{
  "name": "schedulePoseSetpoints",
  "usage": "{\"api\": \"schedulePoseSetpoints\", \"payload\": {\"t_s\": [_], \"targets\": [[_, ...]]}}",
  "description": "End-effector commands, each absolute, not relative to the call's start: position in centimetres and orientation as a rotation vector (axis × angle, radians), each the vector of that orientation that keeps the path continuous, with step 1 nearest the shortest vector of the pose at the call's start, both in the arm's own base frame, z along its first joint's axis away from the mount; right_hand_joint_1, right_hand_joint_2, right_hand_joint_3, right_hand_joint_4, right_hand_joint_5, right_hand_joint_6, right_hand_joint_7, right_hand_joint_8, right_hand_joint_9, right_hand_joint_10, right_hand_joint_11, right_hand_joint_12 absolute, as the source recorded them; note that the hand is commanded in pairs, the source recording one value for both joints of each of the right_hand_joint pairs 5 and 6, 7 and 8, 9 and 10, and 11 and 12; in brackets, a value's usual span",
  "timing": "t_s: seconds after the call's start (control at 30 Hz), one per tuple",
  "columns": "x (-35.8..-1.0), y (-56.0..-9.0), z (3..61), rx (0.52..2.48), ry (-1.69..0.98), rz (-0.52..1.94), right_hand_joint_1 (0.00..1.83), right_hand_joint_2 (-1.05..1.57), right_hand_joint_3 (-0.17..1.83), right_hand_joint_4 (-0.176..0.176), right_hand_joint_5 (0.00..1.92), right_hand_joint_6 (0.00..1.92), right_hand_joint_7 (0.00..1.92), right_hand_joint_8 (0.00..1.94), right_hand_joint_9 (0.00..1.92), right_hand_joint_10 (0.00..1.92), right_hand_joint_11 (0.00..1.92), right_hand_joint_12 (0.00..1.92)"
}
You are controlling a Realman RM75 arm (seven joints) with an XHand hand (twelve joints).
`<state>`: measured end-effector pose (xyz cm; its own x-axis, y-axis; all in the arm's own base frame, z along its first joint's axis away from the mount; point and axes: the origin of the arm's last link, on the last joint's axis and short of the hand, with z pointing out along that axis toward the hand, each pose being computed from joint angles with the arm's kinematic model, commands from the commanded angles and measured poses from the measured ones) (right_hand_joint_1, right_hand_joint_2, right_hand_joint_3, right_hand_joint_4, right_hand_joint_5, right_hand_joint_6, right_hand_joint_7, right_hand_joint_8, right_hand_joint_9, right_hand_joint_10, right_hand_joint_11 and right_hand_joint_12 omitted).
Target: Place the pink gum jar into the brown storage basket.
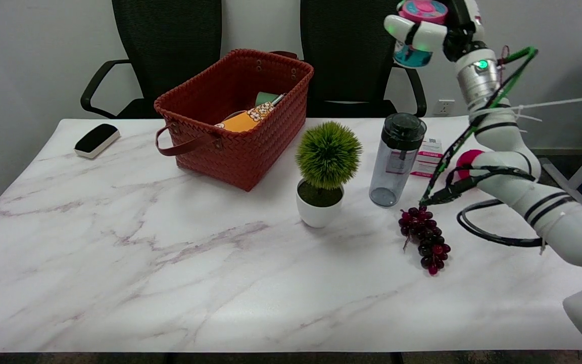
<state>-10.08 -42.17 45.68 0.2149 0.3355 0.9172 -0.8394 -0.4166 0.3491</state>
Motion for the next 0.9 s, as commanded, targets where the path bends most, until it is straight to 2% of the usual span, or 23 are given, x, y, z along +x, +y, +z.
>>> {"api": "schedulePoseSetpoints", "payload": {"t_s": [0.03,0.5,0.9], "targets": [[-4.9,-47.1,38.1,1.641,-0.627,1.333,1.35,0.88,0.52,0.0,0.83,0.83,1.2,1.2,1.16,1.16,0.9,0.9],[-1.6,-47.1,33.6,1.766,-0.645,1.256,1.34,0.94,0.52,0.0,0.83,0.83,1.21,1.21,1.17,1.17,0.9,0.9],[-1.5,-47.7,30.0,1.831,-0.7,1.215,1.34,0.95,0.52,0.0,0.8,0.8,1.19,1.19,1.15,1.15,0.88,0.88]]}}
